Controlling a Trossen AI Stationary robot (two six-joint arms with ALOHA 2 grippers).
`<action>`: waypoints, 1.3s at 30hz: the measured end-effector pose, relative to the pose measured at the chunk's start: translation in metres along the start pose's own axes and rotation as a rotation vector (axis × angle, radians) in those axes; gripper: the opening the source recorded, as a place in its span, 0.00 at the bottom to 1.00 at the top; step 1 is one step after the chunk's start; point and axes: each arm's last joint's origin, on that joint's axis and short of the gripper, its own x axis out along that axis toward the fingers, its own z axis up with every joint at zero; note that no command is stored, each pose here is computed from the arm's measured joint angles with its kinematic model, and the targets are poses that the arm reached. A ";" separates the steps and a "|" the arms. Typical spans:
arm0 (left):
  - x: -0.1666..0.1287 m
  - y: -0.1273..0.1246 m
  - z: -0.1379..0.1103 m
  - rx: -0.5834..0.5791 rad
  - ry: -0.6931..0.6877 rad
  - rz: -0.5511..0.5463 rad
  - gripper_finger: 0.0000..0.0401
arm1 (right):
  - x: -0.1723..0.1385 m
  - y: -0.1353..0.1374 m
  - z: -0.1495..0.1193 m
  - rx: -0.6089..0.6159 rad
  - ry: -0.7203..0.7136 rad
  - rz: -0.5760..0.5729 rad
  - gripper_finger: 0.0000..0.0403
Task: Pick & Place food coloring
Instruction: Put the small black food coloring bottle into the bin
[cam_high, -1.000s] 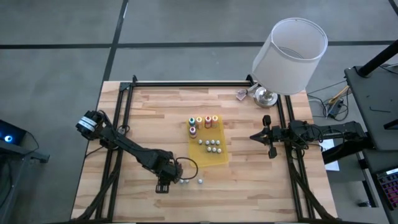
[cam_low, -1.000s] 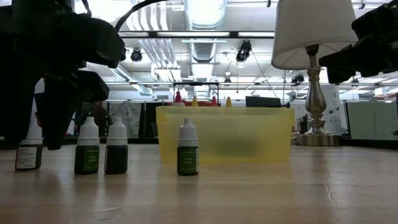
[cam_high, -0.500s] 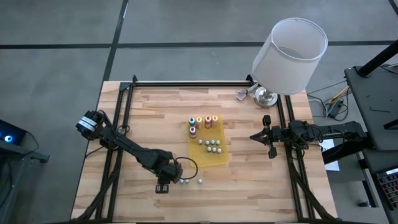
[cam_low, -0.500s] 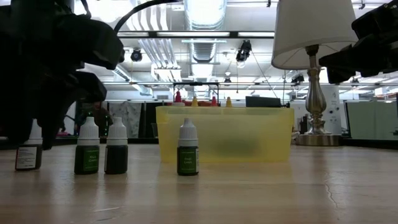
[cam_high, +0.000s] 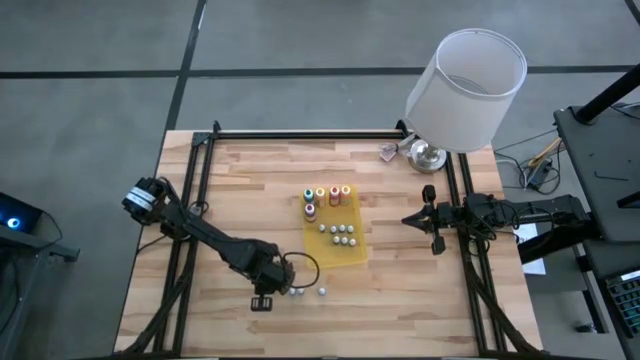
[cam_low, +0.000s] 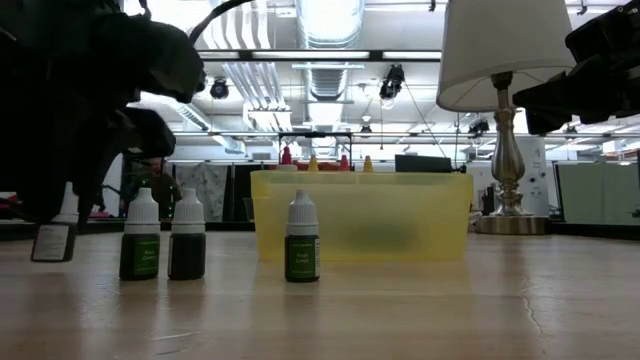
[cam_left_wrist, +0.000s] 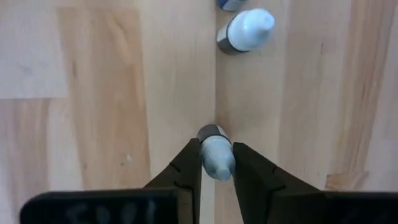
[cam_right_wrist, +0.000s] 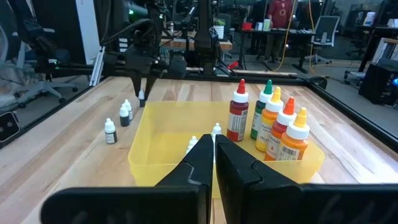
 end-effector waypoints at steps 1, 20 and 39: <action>-0.002 0.000 0.001 0.001 0.002 0.006 0.12 | 0.000 0.000 0.000 0.000 0.000 0.000 0.02; -0.083 0.018 0.059 0.049 -0.160 0.152 0.11 | 0.000 0.000 0.000 0.000 0.000 0.000 0.02; -0.078 0.075 0.126 0.009 -0.197 0.226 0.11 | 0.000 0.000 0.000 0.000 -0.002 0.000 0.02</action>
